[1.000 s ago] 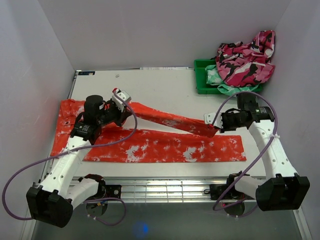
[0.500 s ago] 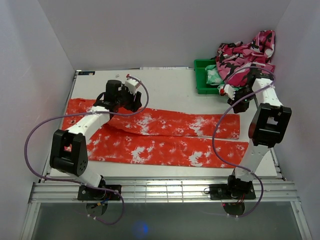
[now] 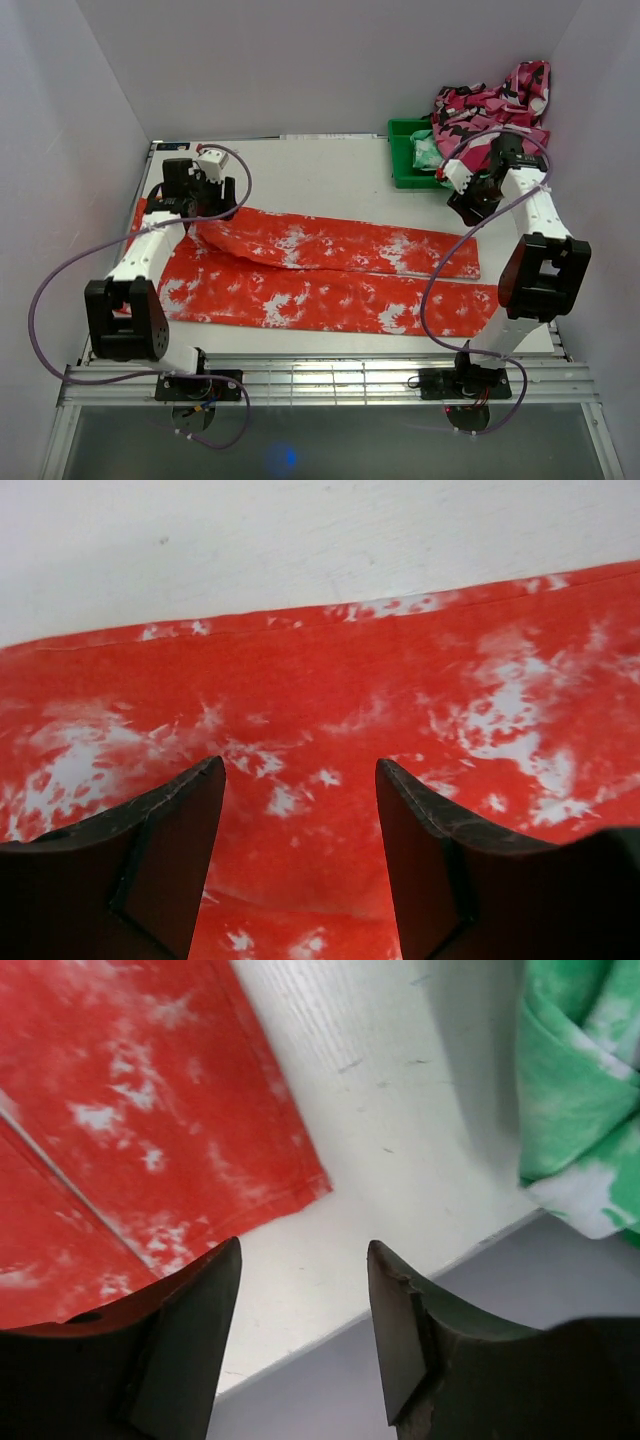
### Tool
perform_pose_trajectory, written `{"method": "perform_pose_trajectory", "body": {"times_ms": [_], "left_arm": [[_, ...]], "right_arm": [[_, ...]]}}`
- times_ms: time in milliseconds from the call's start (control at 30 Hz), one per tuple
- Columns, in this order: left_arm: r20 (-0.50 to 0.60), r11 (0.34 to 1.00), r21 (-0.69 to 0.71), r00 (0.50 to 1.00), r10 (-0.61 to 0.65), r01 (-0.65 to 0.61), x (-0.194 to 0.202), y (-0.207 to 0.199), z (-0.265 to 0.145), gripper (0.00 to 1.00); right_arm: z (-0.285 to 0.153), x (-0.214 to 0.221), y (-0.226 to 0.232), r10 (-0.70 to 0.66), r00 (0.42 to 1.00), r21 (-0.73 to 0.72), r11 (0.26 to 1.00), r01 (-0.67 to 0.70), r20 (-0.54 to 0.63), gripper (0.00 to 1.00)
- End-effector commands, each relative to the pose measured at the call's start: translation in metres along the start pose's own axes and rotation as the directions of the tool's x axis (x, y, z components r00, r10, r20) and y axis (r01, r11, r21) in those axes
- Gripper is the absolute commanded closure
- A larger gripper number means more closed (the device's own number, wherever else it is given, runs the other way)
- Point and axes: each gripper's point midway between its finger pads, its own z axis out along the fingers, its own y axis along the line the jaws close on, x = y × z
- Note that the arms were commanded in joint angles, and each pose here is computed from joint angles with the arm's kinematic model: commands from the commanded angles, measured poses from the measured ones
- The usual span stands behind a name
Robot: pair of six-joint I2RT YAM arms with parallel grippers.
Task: Fold and stack the trousers
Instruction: Flatten the trousers out
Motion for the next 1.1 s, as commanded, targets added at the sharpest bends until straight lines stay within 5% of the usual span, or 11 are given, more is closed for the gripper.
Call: {"method": "perform_pose_trajectory", "body": {"times_ms": [0, 233, 367, 467, 667, 733, 833, 933, 1067], "left_arm": [[-0.155, 0.999, 0.012, 0.987, -0.050, 0.052, 0.030, 0.012, 0.025, 0.29], [-0.327, 0.994, 0.045, 0.941, -0.082, 0.102, 0.075, 0.017, 0.068, 0.45], [-0.377, 0.986, 0.031, 0.916, -0.140, 0.163, 0.098, 0.019, 0.092, 0.58], [-0.392, 0.980, 0.017, 0.903, -0.177, 0.199, 0.111, 0.022, 0.114, 0.59], [-0.193, 0.938, 0.127, 0.936, -0.295, 0.322, 0.050, 0.010, 0.144, 0.24], [-0.121, 0.933, 0.145, 0.942, -0.313, 0.329, 0.022, 0.011, 0.142, 0.18], [-0.052, 0.947, 0.149, 0.958, -0.281, 0.285, -0.011, 0.011, 0.119, 0.14], [-0.020, 0.971, 0.102, 0.977, -0.214, 0.215, -0.029, 0.014, 0.081, 0.09], [-0.050, 0.990, -0.004, 0.988, -0.144, 0.144, -0.011, 0.036, 0.020, 0.06]], "right_arm": [[0.014, -0.003, 0.049, 0.109, 0.994, -0.137, 0.985, -0.108, 0.000, 0.42], [0.071, 0.033, 0.079, 0.158, 0.980, -0.186, 0.966, -0.179, -0.120, 0.53], [0.103, 0.044, 0.047, 0.183, 0.971, -0.072, 0.978, -0.196, -0.157, 0.56], [0.118, 0.050, 0.024, 0.193, 0.961, -0.018, 0.980, -0.200, -0.197, 0.56], [0.106, 0.029, -0.036, 0.241, 0.962, 0.168, 0.961, -0.218, -0.132, 0.54], [0.074, -0.002, -0.047, 0.279, 0.960, 0.184, 0.946, -0.268, -0.035, 0.42], [0.027, -0.040, -0.033, 0.272, 0.958, 0.124, 0.952, -0.281, 0.086, 0.22], [-0.011, -0.052, -0.009, 0.235, 0.962, 0.088, 0.965, -0.248, 0.139, 0.13], [-0.030, -0.029, 0.055, 0.197, 0.978, -0.040, 0.980, -0.195, 0.063, 0.15]]}}
